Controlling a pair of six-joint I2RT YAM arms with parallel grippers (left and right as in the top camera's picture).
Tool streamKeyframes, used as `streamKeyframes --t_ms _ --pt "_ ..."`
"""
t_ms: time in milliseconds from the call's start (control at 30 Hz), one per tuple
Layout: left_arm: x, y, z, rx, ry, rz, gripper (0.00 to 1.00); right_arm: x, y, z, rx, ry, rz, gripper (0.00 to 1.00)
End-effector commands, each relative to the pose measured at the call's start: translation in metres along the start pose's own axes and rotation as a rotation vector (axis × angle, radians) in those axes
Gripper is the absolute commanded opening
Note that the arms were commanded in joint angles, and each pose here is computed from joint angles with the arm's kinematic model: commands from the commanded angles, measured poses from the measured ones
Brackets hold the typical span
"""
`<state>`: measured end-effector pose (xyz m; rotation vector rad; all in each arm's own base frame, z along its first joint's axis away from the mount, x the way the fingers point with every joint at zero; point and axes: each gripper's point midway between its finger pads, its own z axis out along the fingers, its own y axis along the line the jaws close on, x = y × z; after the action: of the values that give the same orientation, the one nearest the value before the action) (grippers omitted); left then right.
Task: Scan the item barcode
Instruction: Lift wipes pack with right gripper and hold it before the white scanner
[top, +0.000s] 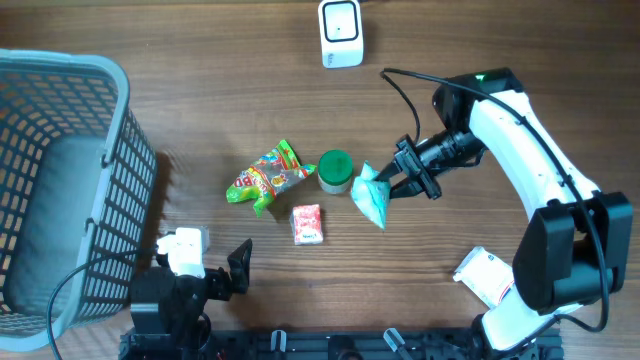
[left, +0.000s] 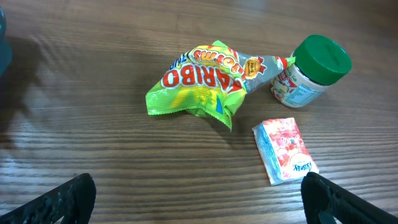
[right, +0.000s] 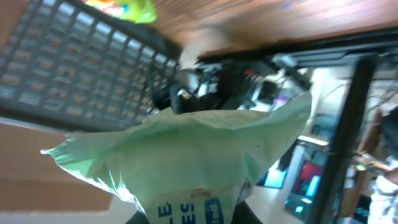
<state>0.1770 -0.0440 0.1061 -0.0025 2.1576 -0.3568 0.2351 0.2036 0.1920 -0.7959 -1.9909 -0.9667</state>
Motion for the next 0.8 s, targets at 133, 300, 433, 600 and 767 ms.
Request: streamKeyframes --t_ms 133,300,433,600,767 --pt "-0.001 -0.003 -0.001 0.015 -0.008 0.021 1.00 0.043 0.045 -0.013 -0.264 0.221 0.024 0.04" --pt "-0.001 -0.003 -0.001 0.015 -0.008 0.021 1.00 0.047 0.049 -0.014 -0.287 0.240 0.015 0.04" --pt "-0.001 -0.003 -0.001 0.015 -0.008 0.021 1.00 0.040 0.043 -0.012 -0.252 0.203 0.005 0.05" --pt "-0.001 -0.003 -0.001 0.015 -0.008 0.021 1.00 -0.048 0.045 -0.011 -0.085 -0.226 -0.333 0.04" --pt "-0.001 -0.003 -0.001 0.015 -0.008 0.021 1.00 -0.071 0.074 -0.022 -0.113 -0.362 -0.556 0.04"
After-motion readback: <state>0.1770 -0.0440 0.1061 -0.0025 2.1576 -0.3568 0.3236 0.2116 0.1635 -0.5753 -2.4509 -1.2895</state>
